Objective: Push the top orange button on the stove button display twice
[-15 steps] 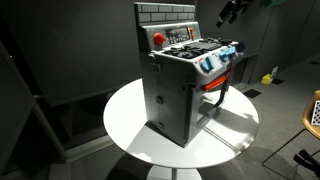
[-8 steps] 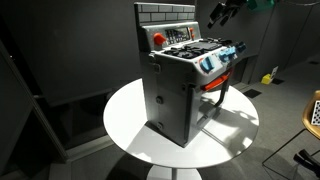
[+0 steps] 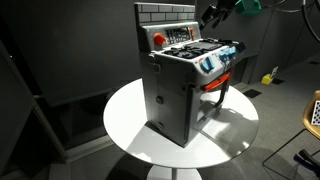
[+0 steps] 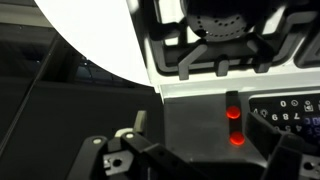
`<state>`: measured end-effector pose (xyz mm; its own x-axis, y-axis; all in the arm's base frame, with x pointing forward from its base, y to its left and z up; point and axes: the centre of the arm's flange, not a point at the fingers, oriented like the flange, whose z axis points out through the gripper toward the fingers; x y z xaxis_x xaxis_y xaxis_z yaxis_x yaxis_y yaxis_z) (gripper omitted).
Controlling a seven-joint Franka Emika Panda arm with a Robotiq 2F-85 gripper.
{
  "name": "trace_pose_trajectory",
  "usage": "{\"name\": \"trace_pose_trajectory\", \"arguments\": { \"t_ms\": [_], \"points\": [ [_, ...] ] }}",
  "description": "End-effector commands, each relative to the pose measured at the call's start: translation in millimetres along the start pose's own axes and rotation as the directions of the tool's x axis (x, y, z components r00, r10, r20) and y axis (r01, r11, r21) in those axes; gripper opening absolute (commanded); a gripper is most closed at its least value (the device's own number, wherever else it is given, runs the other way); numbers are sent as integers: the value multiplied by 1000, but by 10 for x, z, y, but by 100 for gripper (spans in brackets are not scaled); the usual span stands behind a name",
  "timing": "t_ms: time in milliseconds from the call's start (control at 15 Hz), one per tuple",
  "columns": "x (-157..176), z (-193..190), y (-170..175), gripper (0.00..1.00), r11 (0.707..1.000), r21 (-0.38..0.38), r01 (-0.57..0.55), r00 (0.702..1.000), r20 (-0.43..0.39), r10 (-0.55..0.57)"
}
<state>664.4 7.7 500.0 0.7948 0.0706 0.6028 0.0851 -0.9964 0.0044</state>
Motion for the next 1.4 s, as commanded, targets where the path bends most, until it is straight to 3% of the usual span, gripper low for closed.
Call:
{"name": "trace_pose_trajectory", "arguments": {
  "t_ms": [0,1333],
  "points": [
    [171,89,45,100,1000,23,9,1000,-16,-8],
    [356,429,106,100,999,39,26,999,-24,-25]
  ]
}}
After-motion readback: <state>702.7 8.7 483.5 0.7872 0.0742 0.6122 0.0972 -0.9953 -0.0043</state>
